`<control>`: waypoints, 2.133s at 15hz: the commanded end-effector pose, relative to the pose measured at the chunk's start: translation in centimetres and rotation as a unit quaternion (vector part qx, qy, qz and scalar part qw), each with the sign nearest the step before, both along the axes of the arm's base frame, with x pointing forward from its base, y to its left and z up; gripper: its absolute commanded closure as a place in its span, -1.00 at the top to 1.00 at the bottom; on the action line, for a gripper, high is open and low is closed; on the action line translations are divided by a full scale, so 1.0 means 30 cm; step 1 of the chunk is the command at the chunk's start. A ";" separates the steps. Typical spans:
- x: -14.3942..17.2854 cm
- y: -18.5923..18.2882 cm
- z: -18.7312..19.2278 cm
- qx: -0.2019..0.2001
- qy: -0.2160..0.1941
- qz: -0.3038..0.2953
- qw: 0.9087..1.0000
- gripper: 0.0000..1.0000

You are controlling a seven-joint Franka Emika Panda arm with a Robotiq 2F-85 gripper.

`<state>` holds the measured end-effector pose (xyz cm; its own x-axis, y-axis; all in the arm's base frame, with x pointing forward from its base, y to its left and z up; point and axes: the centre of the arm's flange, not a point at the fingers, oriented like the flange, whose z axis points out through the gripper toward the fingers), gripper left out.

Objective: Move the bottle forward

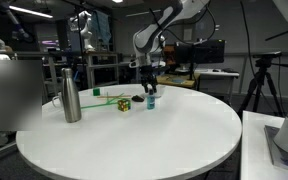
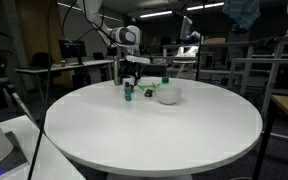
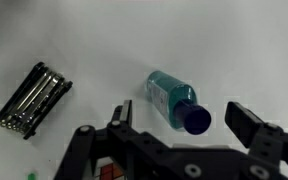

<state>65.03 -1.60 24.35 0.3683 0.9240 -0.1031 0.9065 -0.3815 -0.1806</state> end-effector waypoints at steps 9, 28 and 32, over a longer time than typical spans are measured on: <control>0.017 -0.019 -0.026 0.013 0.020 -0.013 1.000 1.00; 0.001 -0.013 -0.053 0.078 0.045 -0.022 0.996 1.00; -0.003 -0.007 -0.051 0.097 0.050 -0.021 0.994 1.00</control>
